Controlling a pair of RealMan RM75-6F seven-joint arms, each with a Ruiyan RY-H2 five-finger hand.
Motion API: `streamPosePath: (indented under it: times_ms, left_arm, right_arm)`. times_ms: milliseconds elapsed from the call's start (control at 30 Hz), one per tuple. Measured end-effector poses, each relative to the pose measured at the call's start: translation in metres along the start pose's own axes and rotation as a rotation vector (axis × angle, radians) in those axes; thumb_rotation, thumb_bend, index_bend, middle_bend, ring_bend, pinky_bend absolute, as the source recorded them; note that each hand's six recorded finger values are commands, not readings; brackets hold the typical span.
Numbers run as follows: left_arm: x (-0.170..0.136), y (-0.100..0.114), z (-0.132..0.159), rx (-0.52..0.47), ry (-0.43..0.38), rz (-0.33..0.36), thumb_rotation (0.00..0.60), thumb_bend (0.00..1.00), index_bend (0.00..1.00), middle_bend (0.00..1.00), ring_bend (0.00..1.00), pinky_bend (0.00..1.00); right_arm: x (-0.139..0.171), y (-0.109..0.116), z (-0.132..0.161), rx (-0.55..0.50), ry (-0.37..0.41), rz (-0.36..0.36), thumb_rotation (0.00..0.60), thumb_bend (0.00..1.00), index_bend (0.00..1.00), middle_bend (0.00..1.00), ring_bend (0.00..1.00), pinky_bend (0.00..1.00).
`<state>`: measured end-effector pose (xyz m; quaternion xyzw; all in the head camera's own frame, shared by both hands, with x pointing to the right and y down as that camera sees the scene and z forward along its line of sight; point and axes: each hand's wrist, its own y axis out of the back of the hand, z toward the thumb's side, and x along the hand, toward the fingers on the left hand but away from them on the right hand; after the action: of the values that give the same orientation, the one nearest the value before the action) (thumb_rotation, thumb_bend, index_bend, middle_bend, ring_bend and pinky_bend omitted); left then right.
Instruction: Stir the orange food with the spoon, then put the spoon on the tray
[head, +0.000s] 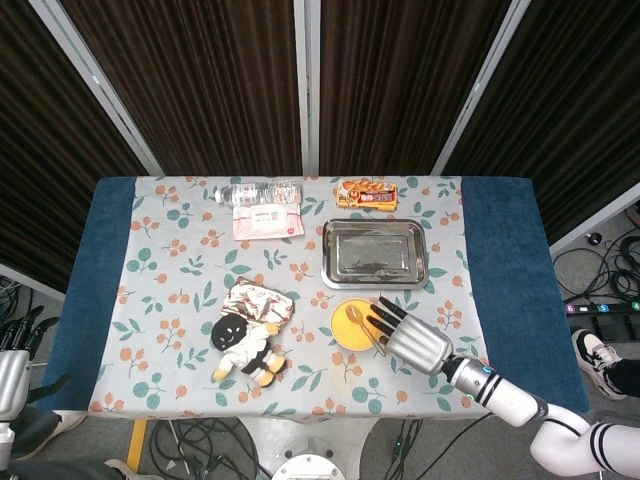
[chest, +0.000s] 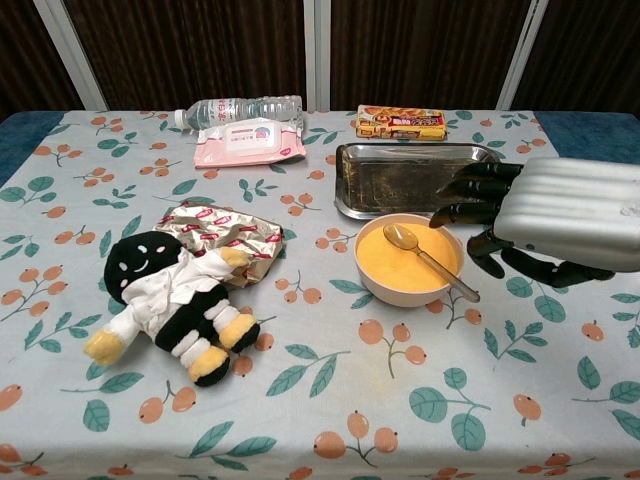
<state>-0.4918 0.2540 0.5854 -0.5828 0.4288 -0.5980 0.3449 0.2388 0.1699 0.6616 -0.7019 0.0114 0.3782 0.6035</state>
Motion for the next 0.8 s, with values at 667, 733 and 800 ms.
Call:
streamPosePath:
  times_ms: [667, 733, 800]
  left_arm:
    - [0.001, -0.003, 0.003, -0.007, -0.014, -0.006, 0.6, 0.0, 0.25, 0.17, 0.15, 0.14]
    - [0.001, -0.004, 0.002, -0.008, -0.013, -0.007, 0.6, 0.0, 0.25, 0.17, 0.15, 0.14]
    - [0.002, -0.004, 0.002, -0.009, -0.013, -0.007, 0.6, 0.0, 0.25, 0.17, 0.15, 0.14]
  right_arm:
    - [-0.031, 0.012, -0.013, -0.433, -0.284, 0.065, 0.6, 0.69, 0.39, 0.11, 0.0, 0.0]
    - [-0.037, 0.013, -0.01, -0.465, -0.283, 0.092, 0.6, 0.73, 0.39, 0.1, 0.0, 0.0]
    - [-0.042, 0.014, -0.008, -0.465, -0.278, 0.105, 0.6, 0.79, 0.38, 0.1, 0.0, 0.0]
